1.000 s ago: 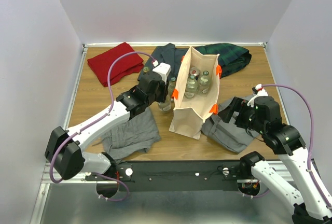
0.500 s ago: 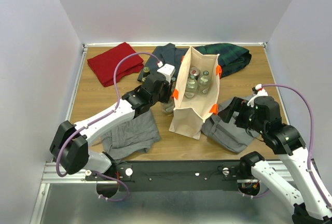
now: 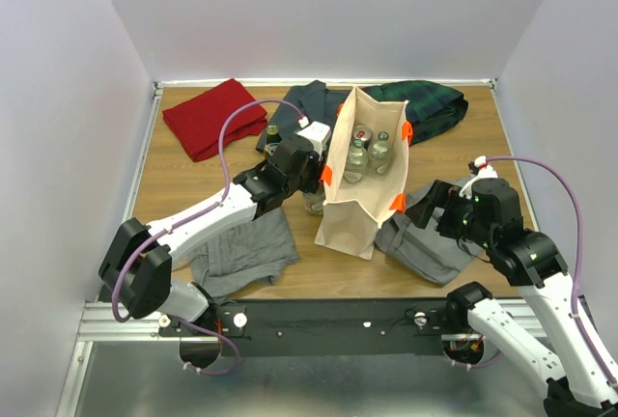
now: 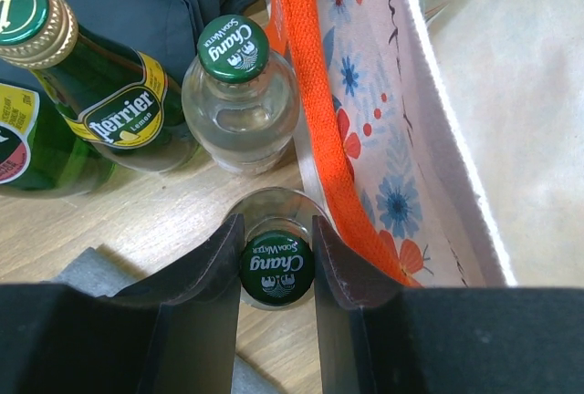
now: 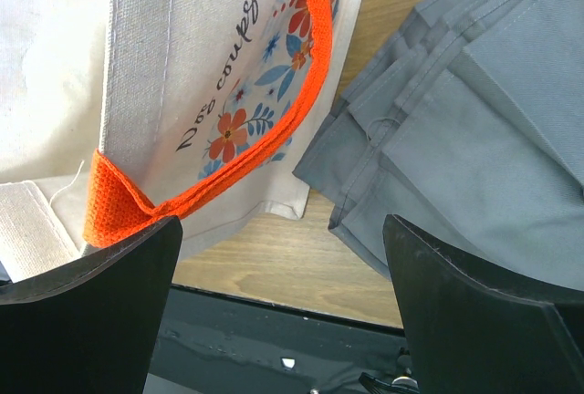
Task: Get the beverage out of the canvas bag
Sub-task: Place the drink at the center of the board.
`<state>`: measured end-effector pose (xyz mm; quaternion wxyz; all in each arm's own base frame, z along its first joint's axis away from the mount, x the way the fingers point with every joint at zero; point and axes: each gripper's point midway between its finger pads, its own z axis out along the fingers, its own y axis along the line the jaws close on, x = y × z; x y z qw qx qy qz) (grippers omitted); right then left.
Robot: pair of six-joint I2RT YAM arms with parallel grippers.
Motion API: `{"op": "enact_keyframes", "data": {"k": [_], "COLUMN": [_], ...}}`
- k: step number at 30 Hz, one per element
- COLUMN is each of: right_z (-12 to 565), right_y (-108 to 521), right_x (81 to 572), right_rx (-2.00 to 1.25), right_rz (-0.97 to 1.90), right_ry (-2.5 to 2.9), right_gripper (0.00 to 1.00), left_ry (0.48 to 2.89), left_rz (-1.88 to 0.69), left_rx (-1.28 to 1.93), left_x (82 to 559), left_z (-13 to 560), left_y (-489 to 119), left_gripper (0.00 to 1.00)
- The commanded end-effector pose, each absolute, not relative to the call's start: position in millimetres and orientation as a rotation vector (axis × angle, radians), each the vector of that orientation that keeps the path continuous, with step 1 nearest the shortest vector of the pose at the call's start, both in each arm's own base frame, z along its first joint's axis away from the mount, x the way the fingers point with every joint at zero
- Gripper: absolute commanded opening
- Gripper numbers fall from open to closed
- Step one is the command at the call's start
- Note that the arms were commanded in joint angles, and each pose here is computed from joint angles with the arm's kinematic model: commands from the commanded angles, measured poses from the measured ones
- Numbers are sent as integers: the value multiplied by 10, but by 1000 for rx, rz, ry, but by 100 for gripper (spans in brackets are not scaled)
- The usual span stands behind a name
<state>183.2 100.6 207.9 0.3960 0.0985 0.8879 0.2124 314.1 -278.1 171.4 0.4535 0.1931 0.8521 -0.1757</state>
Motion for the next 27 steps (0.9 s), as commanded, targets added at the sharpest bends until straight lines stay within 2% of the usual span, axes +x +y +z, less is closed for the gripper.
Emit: {"op": "enact_keyframes", "data": {"k": [1, 19, 21, 23, 27], "right_z": [2006, 2003, 1994, 2002, 2002], "right_y": [973, 983, 985, 982, 983], "right_x": [1803, 1794, 1793, 1794, 1789], "right_rx": [273, 264, 262, 263, 263], "right_rz": [515, 520, 520, 521, 523], "right_ry": [2275, 2277, 2281, 2276, 2276], "right_gripper": [100, 100, 100, 100, 100], "left_ry": [1899, 1935, 1945, 1955, 1959], "left_rz": [-545, -543, -535, -533, -527], "left_rx": [420, 422, 423, 419, 417], "left_x": [3328, 3361, 3360, 3349, 3347], "left_z": [2341, 2253, 2227, 2212, 2206], "left_y": [-3026, -3083, -3074, -3069, -3056], "left_gripper": [0, 1, 4, 16, 32]}}
